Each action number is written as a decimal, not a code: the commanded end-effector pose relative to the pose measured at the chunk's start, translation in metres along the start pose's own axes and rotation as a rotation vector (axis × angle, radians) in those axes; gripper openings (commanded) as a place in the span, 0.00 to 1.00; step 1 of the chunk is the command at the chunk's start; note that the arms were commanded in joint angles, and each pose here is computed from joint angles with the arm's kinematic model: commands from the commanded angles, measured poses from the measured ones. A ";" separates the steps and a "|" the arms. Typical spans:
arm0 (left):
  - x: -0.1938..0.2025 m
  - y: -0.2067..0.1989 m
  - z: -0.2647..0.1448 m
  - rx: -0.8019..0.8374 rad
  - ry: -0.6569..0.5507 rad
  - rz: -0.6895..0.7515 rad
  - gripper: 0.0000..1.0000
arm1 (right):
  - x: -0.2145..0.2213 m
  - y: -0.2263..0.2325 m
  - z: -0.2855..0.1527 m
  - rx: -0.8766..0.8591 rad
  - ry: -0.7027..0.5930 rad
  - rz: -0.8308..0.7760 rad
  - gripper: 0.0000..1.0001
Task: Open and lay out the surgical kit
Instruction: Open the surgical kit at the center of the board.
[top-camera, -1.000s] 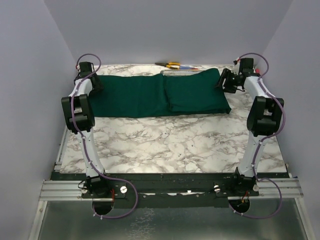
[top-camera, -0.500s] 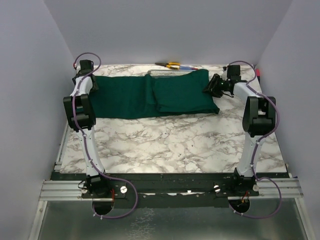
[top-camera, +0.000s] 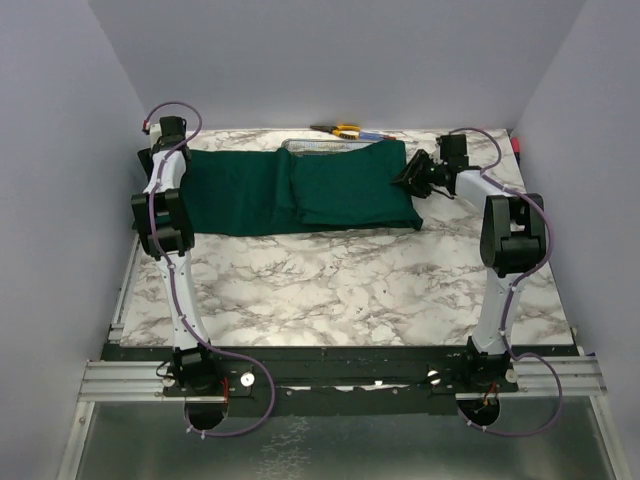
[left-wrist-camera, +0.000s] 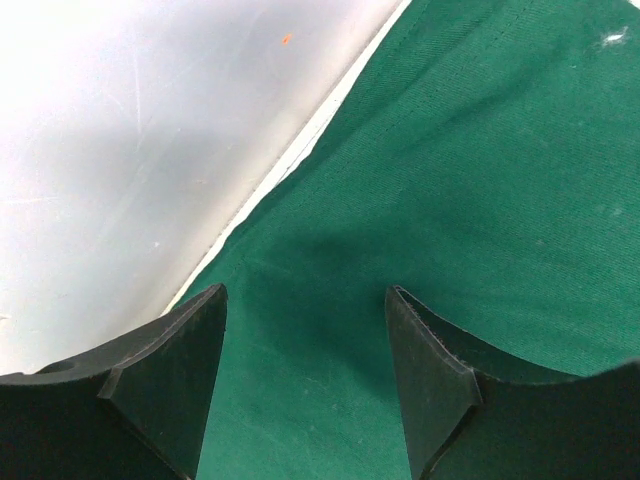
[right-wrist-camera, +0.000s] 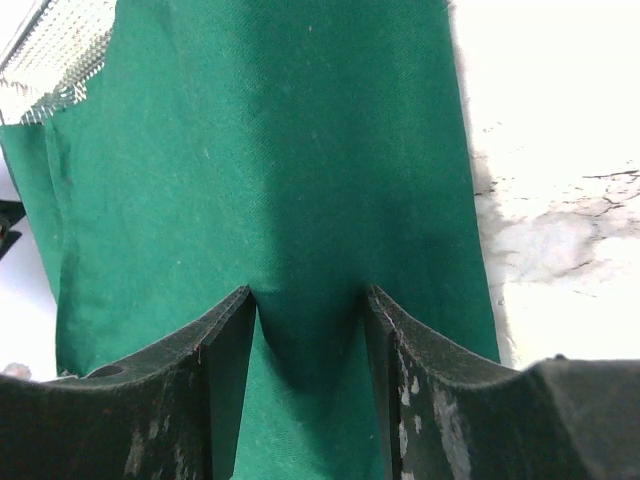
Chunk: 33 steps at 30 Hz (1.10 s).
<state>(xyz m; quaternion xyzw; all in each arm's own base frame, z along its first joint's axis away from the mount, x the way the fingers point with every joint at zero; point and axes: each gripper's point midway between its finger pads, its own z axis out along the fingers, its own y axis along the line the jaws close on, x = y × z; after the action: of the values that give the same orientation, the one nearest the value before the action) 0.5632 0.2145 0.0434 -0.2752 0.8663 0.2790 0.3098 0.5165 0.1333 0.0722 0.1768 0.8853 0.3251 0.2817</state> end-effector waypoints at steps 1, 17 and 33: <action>0.015 0.022 0.001 -0.061 0.070 0.086 0.66 | -0.020 0.021 -0.017 0.052 -0.054 -0.016 0.52; -0.046 -0.023 -0.102 0.426 0.004 -0.081 0.69 | -0.063 0.093 -0.084 0.237 -0.258 -0.346 0.70; 0.075 -0.041 -0.095 0.505 0.216 -0.194 0.60 | 0.128 0.231 0.003 0.085 -0.053 -0.979 0.70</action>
<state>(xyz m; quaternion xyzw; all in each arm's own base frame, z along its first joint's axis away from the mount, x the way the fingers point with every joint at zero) 0.5111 0.0996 0.0436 -0.2830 0.9126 -0.0103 0.2950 0.4619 0.3444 0.1908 -0.1604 0.8795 0.1639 0.4169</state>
